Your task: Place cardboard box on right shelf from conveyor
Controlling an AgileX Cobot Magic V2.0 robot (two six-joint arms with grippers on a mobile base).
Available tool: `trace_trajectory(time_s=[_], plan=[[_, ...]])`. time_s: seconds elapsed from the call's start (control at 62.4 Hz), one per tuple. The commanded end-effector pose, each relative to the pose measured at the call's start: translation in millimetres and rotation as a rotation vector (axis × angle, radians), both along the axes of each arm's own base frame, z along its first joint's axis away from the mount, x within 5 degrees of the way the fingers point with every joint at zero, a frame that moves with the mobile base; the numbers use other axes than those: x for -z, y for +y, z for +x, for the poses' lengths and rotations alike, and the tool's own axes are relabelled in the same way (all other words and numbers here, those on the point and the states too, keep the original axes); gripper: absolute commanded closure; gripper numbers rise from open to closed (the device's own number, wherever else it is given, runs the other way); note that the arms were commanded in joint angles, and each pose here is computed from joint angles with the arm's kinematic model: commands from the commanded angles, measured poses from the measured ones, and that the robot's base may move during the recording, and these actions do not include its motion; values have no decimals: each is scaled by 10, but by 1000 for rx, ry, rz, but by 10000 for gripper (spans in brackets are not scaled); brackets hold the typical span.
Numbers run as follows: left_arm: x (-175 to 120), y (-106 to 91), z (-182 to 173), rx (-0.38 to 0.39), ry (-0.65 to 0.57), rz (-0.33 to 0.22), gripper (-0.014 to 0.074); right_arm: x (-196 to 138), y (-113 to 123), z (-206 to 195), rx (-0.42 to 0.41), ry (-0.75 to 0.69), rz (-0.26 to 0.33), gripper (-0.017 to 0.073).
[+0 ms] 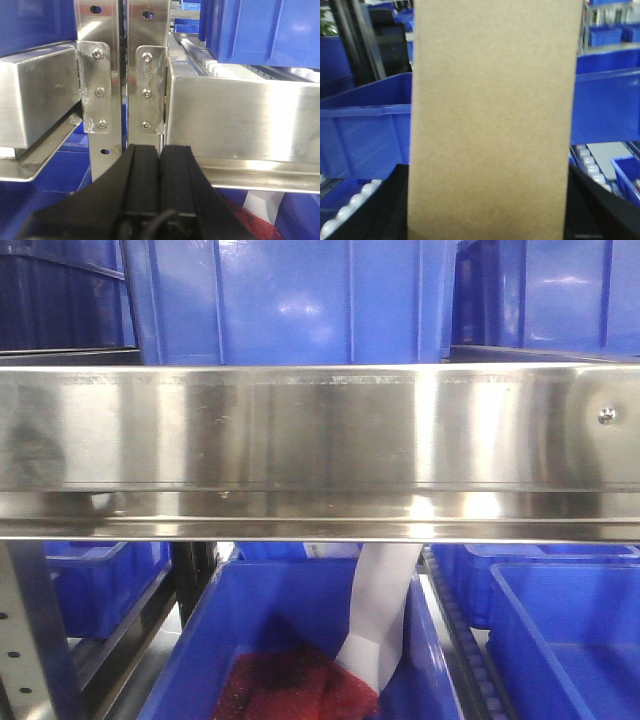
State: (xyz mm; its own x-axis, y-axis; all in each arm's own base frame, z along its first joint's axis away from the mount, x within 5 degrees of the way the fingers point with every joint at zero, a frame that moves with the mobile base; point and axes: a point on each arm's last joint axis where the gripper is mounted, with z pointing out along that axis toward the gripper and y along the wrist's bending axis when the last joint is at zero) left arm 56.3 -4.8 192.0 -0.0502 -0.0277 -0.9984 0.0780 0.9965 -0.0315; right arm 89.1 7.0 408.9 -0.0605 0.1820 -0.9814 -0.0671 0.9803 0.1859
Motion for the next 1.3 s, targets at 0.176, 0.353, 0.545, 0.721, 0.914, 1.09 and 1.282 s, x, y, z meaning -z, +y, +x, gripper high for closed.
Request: trace_trajectory(time_s=[0.176, 0.353, 0.545, 0.721, 0.914, 1.09, 1.282], plan=[[-60, 5, -1, -4, -84, -12, 709, -338, -52, 484, 91, -47, -62, 520], [-60, 5, -1, -4, -84, -12, 710, -308, 158, 666, -14, -67, -263, 521], [-60, 5, -1, -4, -84, -12, 709, -190, 506, 882, -157, -64, -491, 522], [-60, 5, -1, -4, -84, -12, 710, 8, 947, 1112, -290, -33, -707, 522], [-60, 5, -1, -4, -84, -12, 710, 160, 1439, 1358, -344, -18, -968, 522], [-60, 5, -1, -4, -84, -12, 710, 277, 1789, 1514, -410, -56, -1092, 522], [-60, 5, -1, -4, -84, -12, 710, 530, 1976, 1668, -481, -68, -1367, 522]])
